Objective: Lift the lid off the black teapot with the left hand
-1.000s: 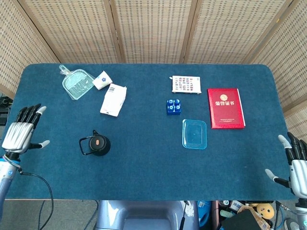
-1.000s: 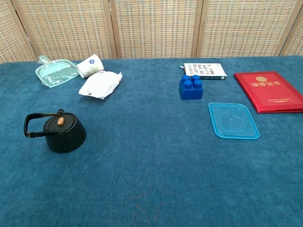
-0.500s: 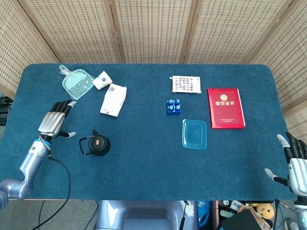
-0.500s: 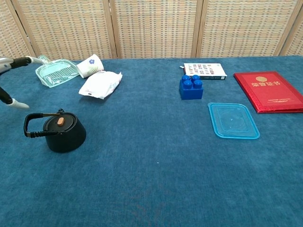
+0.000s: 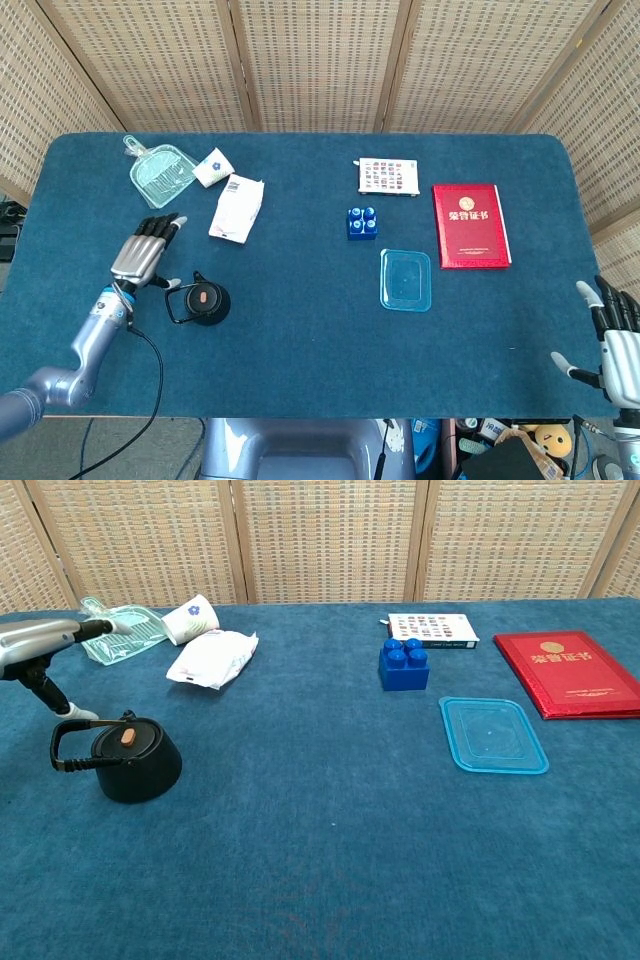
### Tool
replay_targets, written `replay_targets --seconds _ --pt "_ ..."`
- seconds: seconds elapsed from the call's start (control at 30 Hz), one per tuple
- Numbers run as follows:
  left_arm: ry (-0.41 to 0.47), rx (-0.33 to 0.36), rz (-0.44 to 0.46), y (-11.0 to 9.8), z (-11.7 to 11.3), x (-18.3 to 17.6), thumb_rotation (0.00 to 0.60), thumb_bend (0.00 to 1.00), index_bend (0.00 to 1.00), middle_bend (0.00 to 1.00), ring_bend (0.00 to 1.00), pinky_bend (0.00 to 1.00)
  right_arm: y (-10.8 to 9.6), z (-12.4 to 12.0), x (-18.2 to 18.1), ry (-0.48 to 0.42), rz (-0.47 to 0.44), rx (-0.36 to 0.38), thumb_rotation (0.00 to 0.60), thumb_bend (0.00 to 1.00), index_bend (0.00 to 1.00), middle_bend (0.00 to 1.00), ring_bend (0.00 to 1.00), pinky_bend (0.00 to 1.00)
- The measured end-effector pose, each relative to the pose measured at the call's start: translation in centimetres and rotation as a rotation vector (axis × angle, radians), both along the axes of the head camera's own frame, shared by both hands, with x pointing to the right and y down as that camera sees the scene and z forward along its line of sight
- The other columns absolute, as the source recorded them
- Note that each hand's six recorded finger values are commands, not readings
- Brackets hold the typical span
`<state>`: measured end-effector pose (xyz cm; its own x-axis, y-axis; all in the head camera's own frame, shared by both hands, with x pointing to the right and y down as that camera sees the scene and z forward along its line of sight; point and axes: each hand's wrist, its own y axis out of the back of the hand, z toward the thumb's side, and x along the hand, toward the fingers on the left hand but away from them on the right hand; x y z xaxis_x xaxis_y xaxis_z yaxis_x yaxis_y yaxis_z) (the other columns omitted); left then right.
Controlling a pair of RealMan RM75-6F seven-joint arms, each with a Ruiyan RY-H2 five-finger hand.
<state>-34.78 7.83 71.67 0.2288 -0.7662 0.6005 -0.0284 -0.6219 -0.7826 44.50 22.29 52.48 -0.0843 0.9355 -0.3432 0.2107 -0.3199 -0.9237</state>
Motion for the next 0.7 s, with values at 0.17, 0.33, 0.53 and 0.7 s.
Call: replay_targets --seconds 0.17,0.33,0.53,0.7 --pt "0.015 -0.019 0.048 1.5 -0.4 1.5 0.600 0.00 0.00 0.00 0.00 0.00 0.1 0.0 -0.1 0.001 -0.003 0.001 0.600 0.00 0.00 0.00 0.00 0.00" --pt "0.029 -0.031 0.091 3.3 -1.3 2.5 0.600 0.00 0.00 0.00 0.00 0.00 0.1 -0.1 -0.1 -0.001 -0.001 0.002 0.600 0.00 0.00 0.00 0.00 0.00" --pt "0.022 -0.053 0.145 5.7 -2.9 3.5 0.600 0.00 0.00 0.00 0.00 0.00 0.1 -0.1 -0.1 -0.003 -0.003 0.001 0.600 0.00 0.00 0.00 0.00 0.00" --pt "0.018 -0.063 0.166 6.8 -4.3 3.7 0.600 0.00 0.00 0.00 0.00 0.00 0.1 -0.1 -0.1 -0.004 -0.004 0.001 0.600 0.00 0.00 0.00 0.00 0.00"
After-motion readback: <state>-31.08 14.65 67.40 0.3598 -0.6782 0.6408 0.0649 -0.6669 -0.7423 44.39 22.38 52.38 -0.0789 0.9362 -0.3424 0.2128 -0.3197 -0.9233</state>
